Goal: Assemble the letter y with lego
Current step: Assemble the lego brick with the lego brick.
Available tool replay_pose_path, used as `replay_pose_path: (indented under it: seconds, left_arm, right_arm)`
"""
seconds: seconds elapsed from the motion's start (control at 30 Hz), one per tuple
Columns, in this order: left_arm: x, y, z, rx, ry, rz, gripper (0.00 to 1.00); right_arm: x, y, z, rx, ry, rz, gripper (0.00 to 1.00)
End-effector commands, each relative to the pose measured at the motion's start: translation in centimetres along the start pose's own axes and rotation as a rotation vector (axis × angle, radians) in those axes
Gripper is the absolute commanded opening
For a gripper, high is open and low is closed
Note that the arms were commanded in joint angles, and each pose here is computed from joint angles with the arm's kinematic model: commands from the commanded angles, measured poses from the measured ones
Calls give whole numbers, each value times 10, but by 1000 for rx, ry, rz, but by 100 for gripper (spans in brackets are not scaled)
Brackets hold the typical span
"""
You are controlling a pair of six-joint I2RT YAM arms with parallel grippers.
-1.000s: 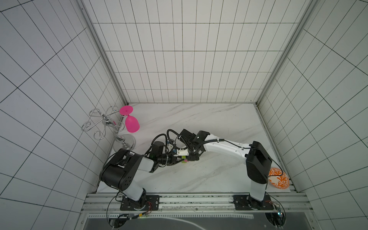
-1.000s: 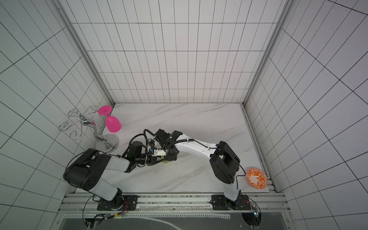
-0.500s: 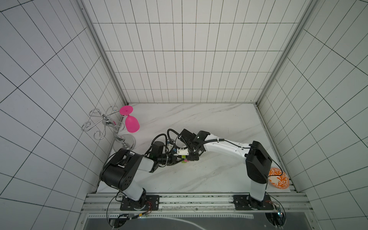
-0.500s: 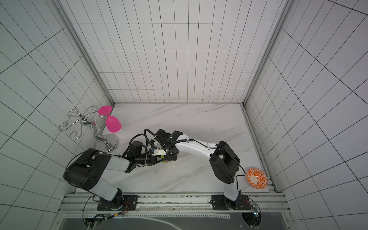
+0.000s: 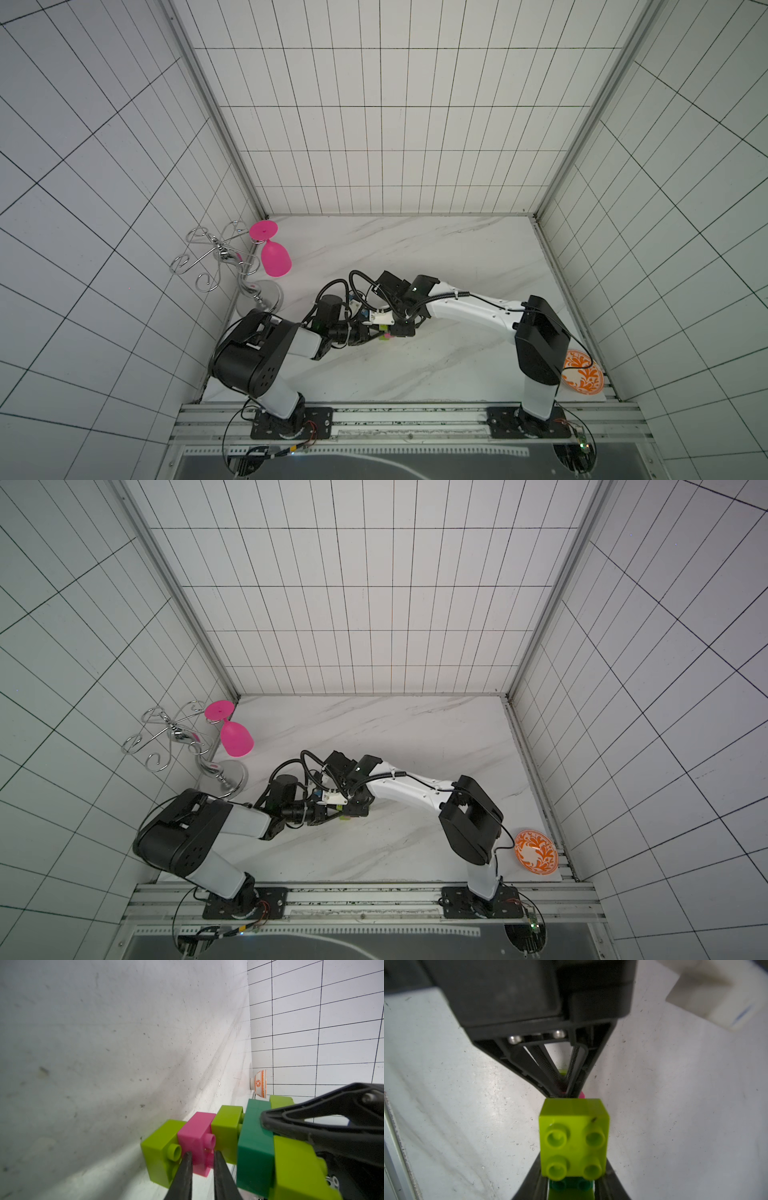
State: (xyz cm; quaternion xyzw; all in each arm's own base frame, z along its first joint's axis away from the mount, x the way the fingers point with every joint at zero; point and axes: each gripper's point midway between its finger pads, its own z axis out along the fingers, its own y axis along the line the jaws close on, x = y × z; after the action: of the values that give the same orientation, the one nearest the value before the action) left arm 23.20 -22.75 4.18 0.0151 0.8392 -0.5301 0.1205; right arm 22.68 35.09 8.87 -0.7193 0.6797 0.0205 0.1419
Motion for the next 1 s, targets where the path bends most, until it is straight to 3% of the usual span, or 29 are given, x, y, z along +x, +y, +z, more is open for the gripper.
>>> replay_pose_path:
  seconds: [0.0,0.43,0.5,0.53,0.57,0.8,0.97]
  left_arm:
    - [38,79,-10,-316,21,-212,19]
    - [38,79,-10,-315,21,-213,19]
    - [38,78,-10,-314,21,-214,19]
    - [38,79,-10,-315,21,-214,19]
    - [38,79,-10,-315,20,-214,19]
    - [38,78,-11,-319,19,-213,19]
    - [35,77,-12,-320,13,-213,19]
  right_arm:
    - [27,26,33,-104,146,-16,39]
    - [-5,-4,-4,-2,38,-28,51]
    - [-12,-9,-14,20,10,-27,65]
    - [-15,-12,-19,31,-4,-27,94]
    - [-17,-15,-25,44,-14,-26,99]
    - [-32,-40,-62,145,-92,-7,99]
    - [-40,-64,-109,257,-165,33,100]
